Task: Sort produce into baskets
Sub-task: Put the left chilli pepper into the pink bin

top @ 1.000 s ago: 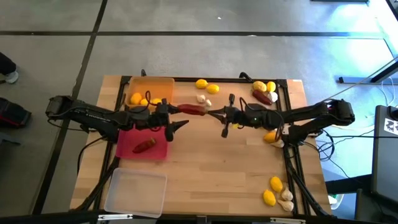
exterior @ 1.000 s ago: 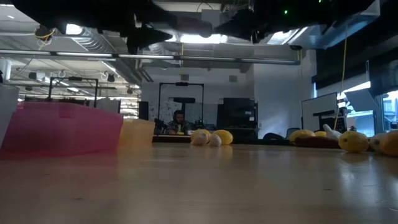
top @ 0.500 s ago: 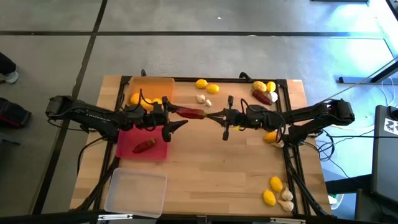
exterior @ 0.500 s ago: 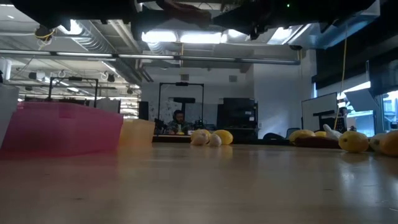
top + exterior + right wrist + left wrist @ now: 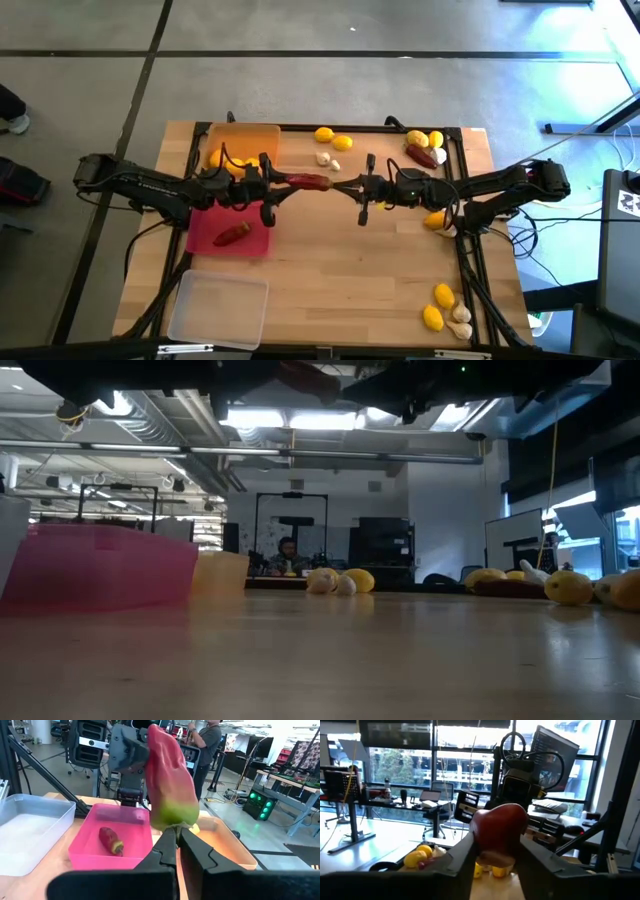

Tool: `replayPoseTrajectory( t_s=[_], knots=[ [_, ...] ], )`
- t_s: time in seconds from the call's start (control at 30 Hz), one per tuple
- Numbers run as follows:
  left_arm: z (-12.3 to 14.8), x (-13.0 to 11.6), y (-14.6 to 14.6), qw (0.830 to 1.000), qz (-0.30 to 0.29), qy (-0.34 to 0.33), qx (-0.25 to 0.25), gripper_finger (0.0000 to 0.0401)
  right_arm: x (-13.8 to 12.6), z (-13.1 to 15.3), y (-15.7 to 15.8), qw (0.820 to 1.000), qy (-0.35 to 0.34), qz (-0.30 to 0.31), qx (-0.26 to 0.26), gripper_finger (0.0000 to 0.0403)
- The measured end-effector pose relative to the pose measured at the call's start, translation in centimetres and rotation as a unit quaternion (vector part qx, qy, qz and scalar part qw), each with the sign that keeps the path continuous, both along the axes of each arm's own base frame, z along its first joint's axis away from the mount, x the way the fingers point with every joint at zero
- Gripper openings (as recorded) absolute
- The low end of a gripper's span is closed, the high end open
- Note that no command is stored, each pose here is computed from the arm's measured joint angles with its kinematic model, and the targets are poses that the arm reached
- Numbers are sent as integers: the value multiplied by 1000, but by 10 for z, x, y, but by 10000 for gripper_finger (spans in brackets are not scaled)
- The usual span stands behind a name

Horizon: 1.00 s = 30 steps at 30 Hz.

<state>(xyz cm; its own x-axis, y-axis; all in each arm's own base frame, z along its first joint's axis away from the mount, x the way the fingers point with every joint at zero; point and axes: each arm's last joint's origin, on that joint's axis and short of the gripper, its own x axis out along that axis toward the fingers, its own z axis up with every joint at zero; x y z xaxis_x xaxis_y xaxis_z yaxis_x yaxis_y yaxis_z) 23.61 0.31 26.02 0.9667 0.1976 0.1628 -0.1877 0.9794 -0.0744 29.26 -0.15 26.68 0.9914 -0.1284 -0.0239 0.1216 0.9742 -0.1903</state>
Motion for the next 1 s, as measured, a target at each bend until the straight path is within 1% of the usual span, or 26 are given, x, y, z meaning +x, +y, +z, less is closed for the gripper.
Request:
replayPoseTrajectory(
  t_s=[0.13,0.17,0.27,0.33,0.43,0.57,0.73,0.87,0.93,1.0],
  knots=[
    [0,0,0,1000,4,2,8,84,0,0,0,1000,0,8,1,10],
    [0,0,0,1000,7,2,9,82,0,0,0,1000,0,8,4,10],
    [0,0,0,1000,11,3,14,82,0,0,0,999,-4,6,35,11],
    [0,0,1,1000,12,4,18,87,0,0,0,999,-6,6,42,19],
    [0,0,1,1000,13,6,19,92,0,0,0,999,-6,6,42,51],
    [-1,0,1,999,14,12,30,91,-1,1,0,999,-5,6,42,113],
    [6,-8,1,998,18,15,52,96,-15,13,0,999,3,6,32,172],
    [12,-22,1,998,16,36,50,100,-32,22,0,999,30,6,40,197],
    [14,-30,1,998,15,51,46,99,-39,23,0,997,50,11,54,202],
    [18,-38,1,996,14,80,42,97,-44,19,1,994,82,18,67,204]
  ],
)
